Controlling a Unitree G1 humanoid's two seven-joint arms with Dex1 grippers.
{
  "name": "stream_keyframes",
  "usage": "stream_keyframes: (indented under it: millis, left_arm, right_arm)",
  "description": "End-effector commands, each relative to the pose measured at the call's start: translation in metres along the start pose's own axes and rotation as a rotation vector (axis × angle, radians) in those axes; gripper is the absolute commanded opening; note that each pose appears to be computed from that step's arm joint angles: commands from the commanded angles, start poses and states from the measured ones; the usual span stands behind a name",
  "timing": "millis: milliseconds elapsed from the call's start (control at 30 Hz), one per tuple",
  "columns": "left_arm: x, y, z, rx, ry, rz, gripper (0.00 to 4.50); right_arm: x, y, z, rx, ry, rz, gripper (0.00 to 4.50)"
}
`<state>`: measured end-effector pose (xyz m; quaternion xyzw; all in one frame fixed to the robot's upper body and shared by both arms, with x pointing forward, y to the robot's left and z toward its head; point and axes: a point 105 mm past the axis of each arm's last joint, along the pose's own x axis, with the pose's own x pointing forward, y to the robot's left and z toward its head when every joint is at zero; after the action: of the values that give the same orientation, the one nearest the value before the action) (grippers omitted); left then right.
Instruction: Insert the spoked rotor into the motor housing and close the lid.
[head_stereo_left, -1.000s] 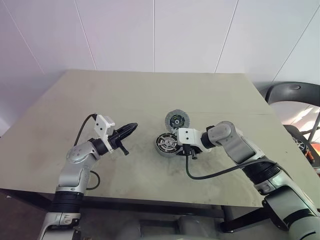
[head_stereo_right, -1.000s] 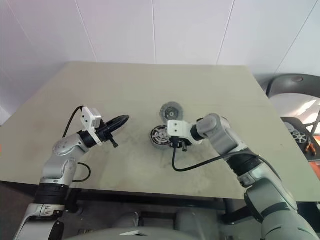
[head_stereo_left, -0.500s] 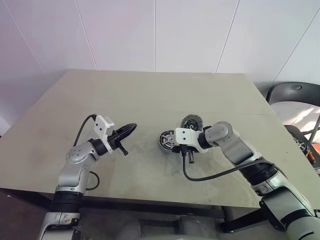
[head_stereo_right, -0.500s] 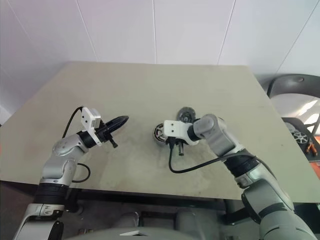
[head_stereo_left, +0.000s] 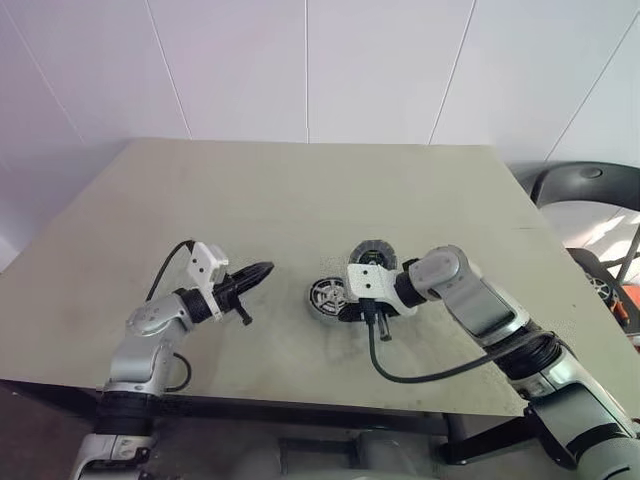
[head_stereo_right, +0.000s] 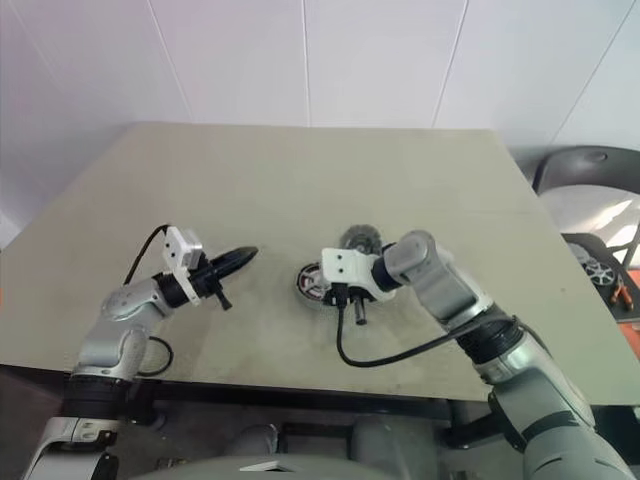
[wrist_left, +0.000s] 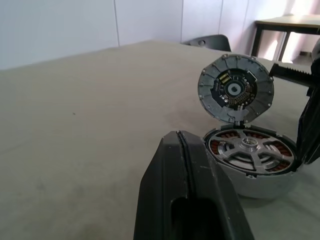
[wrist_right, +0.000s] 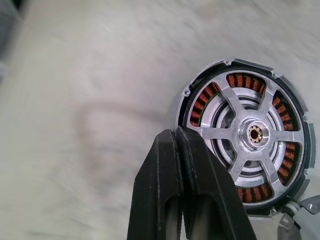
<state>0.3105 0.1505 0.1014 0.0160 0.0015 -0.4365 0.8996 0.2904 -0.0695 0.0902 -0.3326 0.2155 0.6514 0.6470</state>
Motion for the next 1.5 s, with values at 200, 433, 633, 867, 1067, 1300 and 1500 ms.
stream_keyframes:
  millis: [200,433,633,867,1067,1300,1500]
  left_arm:
    - [-0.001,-0.001,0.011,0.067,0.020,-0.019,0.00]
    - [0.001,0.000,0.012,0.074,0.025,-0.010,0.00]
    - [0.001,-0.001,0.010,0.074,0.031,-0.008,0.00]
    - [0.000,-0.001,0.009,0.073,0.033,-0.004,0.00]
    - [-0.001,0.000,0.006,0.071,0.039,0.005,0.00]
    - [-0.002,0.002,0.004,0.070,0.043,0.008,0.00]
    - [-0.003,0.005,0.004,0.077,0.049,0.013,0.00]
  right_arm:
    - [0.009,-0.009,0.002,-0.003,-0.022,-0.079,0.23]
    - [0.004,-0.013,0.033,0.128,-0.274,-0.055,1.65]
    - [-0.046,-0.077,0.067,0.240,-0.530,-0.354,1.26]
    - [-0.104,-0.127,0.031,0.156,-0.339,-0.705,0.02]
    - [-0.111,-0.107,-0.066,0.065,0.217,-0.612,0.02]
    - [-0.095,-0.085,-0.031,0.140,-0.037,-0.440,0.02]
    - [-0.089,-0.070,-0.022,0.164,-0.077,-0.349,0.02]
